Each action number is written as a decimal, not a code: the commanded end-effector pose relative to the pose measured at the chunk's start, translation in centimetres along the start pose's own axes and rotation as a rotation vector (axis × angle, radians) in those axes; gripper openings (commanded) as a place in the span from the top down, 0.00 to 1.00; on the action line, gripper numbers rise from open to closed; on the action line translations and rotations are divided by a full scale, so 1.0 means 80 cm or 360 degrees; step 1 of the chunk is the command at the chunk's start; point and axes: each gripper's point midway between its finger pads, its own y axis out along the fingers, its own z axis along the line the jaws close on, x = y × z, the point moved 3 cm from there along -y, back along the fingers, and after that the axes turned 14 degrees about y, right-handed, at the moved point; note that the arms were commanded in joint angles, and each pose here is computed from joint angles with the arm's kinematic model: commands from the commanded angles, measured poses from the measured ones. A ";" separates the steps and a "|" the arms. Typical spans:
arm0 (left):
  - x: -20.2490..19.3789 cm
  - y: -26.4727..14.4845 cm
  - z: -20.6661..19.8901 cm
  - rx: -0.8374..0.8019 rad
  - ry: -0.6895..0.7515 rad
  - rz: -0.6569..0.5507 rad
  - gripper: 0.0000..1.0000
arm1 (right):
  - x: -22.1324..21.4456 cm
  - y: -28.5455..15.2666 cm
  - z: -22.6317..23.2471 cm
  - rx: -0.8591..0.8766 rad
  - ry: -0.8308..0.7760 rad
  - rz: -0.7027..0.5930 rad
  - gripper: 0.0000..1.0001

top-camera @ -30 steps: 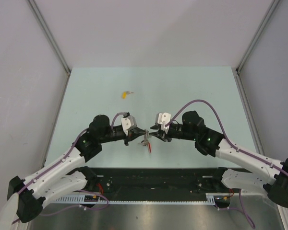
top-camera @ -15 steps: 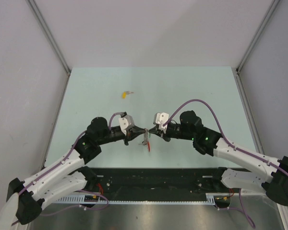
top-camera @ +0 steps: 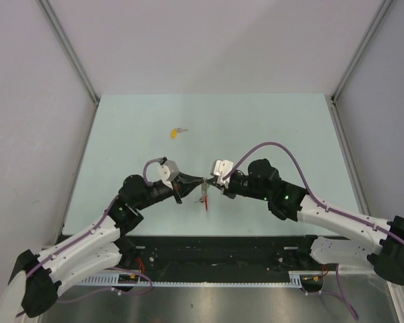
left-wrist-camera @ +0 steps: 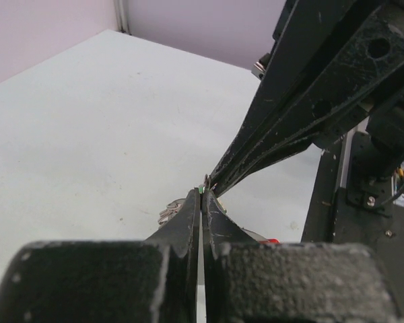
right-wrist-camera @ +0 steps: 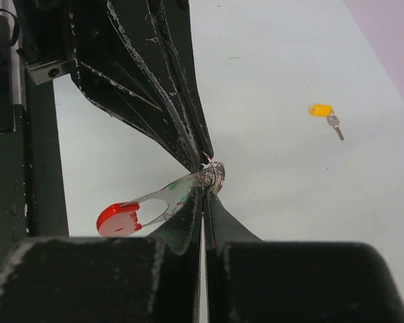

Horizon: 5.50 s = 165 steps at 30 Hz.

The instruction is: Put the keys on the keyring

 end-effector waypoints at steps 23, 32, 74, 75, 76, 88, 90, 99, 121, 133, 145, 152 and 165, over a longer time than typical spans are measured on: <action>0.014 -0.023 0.003 0.0203 -0.0042 -0.0097 0.61 | 0.018 0.000 0.004 -0.0093 -0.0154 -0.0080 1.00; -0.001 -0.014 0.000 -0.0059 0.0105 0.0302 0.54 | 0.018 -0.003 0.009 -0.0062 -0.0191 -0.0061 1.00; -0.022 0.015 -0.003 -0.0833 -0.0130 0.0408 0.86 | 0.015 -0.005 0.015 -0.0038 -0.0209 -0.0041 1.00; -0.021 0.016 -0.003 -0.0826 -0.0136 0.0413 0.92 | 0.013 -0.004 0.015 -0.0037 -0.0208 -0.0034 1.00; -0.020 0.016 -0.002 -0.0812 -0.0150 0.0417 0.97 | 0.013 -0.004 0.015 -0.0035 -0.0207 -0.0032 1.00; 0.013 0.004 0.017 -0.0329 -0.0203 0.0259 1.00 | 0.013 -0.010 0.010 -0.0161 -0.0207 -0.0012 1.00; 0.017 0.003 0.017 -0.0255 -0.0264 0.0183 1.00 | 0.008 -0.008 0.010 -0.0185 -0.0207 0.0016 1.00; 0.044 -0.003 0.015 -0.0052 -0.0312 -0.0117 1.00 | -0.004 0.008 0.025 -0.0186 -0.0136 0.0009 1.00; 0.014 -0.027 0.005 0.0073 -0.0282 0.0060 0.60 | 0.020 -0.004 0.015 -0.0179 -0.0196 -0.0175 1.00; -0.003 -0.006 0.005 -0.0471 0.0063 0.0511 0.44 | 0.014 -0.004 0.024 -0.0093 -0.0224 -0.0108 1.00; -0.026 0.001 -0.003 -0.0907 0.0034 0.0635 0.46 | 0.010 -0.002 0.030 -0.0069 -0.0238 -0.0086 1.00; -0.022 0.005 -0.006 -0.0956 0.0011 0.0600 0.52 | 0.011 -0.001 0.030 -0.0067 -0.0238 -0.0091 1.00; -0.020 0.009 -0.015 -0.1005 -0.0055 0.0569 0.80 | 0.010 -0.002 0.030 -0.0067 -0.0241 -0.0086 1.00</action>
